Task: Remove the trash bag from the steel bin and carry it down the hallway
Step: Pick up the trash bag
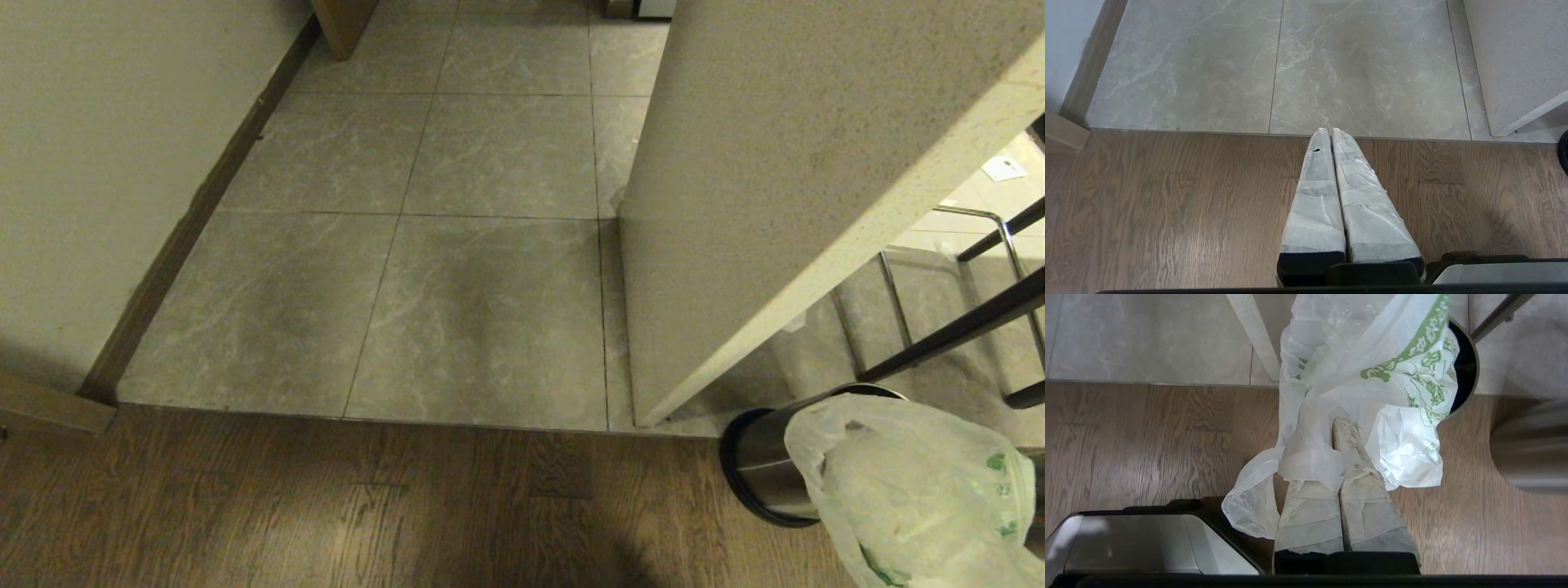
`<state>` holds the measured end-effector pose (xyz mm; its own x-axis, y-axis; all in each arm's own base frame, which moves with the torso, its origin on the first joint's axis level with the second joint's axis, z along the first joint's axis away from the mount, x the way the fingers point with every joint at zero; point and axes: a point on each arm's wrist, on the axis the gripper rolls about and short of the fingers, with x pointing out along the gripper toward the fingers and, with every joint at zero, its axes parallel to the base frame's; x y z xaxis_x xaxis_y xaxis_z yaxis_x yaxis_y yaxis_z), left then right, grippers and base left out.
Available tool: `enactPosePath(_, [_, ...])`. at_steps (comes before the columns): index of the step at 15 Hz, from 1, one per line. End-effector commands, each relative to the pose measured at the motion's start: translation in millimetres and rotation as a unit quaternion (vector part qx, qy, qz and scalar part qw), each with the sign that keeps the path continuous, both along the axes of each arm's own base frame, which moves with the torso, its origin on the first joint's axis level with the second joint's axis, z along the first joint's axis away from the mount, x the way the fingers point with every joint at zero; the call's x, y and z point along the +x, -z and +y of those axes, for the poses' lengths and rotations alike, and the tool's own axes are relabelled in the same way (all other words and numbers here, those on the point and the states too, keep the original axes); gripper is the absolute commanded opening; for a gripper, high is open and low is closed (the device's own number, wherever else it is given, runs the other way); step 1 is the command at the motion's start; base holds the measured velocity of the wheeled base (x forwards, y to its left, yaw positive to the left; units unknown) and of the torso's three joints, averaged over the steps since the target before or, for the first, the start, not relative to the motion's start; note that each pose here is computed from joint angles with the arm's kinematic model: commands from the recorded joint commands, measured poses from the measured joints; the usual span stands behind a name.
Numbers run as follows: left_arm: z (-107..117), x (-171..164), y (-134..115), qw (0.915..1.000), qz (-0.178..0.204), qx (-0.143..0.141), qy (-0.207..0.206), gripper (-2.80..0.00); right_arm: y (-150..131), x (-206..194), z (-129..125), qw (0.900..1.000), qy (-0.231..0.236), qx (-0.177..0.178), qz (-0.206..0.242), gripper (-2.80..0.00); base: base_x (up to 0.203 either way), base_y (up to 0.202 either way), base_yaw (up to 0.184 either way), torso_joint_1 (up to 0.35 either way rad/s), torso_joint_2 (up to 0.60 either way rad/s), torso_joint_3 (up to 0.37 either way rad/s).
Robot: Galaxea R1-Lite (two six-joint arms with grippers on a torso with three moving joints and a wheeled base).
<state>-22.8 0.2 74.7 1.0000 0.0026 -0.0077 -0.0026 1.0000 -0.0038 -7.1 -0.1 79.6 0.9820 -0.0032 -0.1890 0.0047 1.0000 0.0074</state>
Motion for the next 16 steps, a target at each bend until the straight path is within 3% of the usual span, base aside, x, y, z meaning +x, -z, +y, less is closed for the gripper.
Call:
enactPosePath(1, [0, 0, 0, 1.0000, 0.001, 0.000, -0.001, -2.80, 1, 2, 0, 1.000, 0.001, 0.000, 0.012, -2.80, 0.000, 0.000, 0.000, 0.000, 0.00, 0.000])
enactPosePath(5, [0, 0, 0, 1.0000, 0.001, 0.000, -0.001, -2.80, 1, -4, 0, 1.000, 0.001, 0.000, -0.026, -2.80, 0.000, 0.000, 0.000, 0.000, 0.00, 0.000])
enactPosePath(8, [0, 0, 0, 1.0000, 0.000, 0.000, 0.000, -2.80, 4, -16, 0, 0.995, 0.000, 0.000, -0.101, -2.80, 0.000, 0.000, 0.000, 0.000, 0.00, 0.000])
enactPosePath(16, [0, 0, 0, 1.0000, 0.000, -0.001, -0.001, -2.80, 4, -16, 0, 0.995, 0.000, 0.001, -0.100, -2.80, 0.000, 0.000, 0.000, 0.000, 0.00, 0.000])
